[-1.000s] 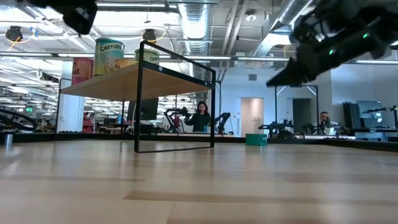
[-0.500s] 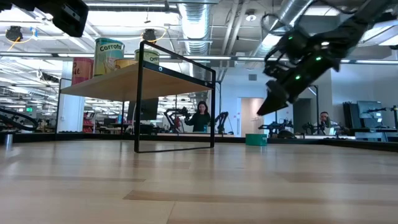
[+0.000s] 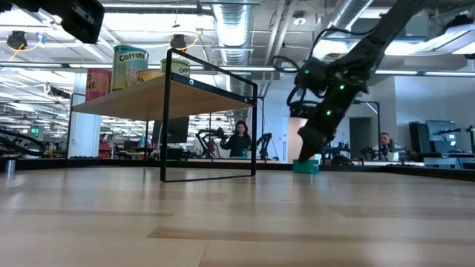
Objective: Pick and place cans onto a shelf
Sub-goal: Put the canned tuna fish on the shelf
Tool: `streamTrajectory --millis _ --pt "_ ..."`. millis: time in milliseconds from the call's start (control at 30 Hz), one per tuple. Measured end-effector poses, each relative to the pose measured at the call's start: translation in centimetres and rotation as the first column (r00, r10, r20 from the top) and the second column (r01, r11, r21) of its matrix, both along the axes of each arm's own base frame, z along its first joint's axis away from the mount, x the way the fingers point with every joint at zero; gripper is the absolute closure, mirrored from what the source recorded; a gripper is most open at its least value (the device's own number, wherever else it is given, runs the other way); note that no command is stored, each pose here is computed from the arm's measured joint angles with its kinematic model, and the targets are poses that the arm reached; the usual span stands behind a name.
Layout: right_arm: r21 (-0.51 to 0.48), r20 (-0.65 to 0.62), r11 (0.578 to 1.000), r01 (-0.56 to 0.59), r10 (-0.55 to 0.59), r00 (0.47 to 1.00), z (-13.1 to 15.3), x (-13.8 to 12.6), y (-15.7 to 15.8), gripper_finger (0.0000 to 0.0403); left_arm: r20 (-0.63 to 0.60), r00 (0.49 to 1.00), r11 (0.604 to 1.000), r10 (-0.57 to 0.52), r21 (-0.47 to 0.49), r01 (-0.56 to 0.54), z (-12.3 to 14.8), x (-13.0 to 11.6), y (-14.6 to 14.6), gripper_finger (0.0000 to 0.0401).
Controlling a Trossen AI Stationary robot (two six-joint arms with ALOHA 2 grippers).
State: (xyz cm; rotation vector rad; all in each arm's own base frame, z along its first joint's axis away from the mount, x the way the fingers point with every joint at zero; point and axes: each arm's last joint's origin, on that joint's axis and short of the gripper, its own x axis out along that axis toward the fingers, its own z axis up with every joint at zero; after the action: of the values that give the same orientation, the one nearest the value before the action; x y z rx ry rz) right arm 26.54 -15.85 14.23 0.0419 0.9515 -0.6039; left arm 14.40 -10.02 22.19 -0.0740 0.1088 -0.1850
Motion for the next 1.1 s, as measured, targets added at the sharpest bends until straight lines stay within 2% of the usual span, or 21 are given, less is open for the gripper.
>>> streamTrajectory --millis 200,400,500,767,900,1000,1100 --pt "0.041 -0.102 0.999 -0.012 0.017 0.995 -1.0 1.2 -0.7 0.0276 0.006 1.0 0.998 0.018 -0.06 -0.018 0.2 0.0 0.0 0.0396" --pt "0.075 -0.201 0.995 -0.063 0.077 0.977 -0.2 2.2 0.0 0.0364 0.002 0.994 0.993 0.112 -0.022 -0.112 0.0 0.1 0.4 0.0396" --pt "0.094 -0.233 0.99 -0.107 0.127 0.964 1.1 2.4 0.9 0.0393 0.002 0.994 0.994 0.107 -0.012 -0.107 -0.5 0.2 0.9 0.0396" --pt "0.032 -0.143 0.983 -0.179 0.181 0.973 9.3 2.9 3.4 0.0396 0.049 0.995 0.994 0.087 -0.073 -0.084 -2.8 -0.8 3.4 0.0396" --pt "-0.016 -0.042 0.977 -0.213 0.212 0.976 14.0 3.4 5.1 0.0396 0.089 0.991 0.992 0.102 -0.087 -0.095 -3.3 -1.7 4.5 0.0396" --pt "-0.043 0.006 0.961 -0.274 0.274 0.962 16.5 4.5 6.9 0.0394 0.126 0.987 0.992 0.104 -0.089 -0.094 -3.7 -2.4 5.0 0.0396" --pt "-0.082 0.024 0.924 -0.373 0.376 0.926 18.2 6.1 9.2 0.0396 0.14 0.985 0.992 0.105 -0.09 -0.093 -3.5 -2.9 5.3 0.0396"
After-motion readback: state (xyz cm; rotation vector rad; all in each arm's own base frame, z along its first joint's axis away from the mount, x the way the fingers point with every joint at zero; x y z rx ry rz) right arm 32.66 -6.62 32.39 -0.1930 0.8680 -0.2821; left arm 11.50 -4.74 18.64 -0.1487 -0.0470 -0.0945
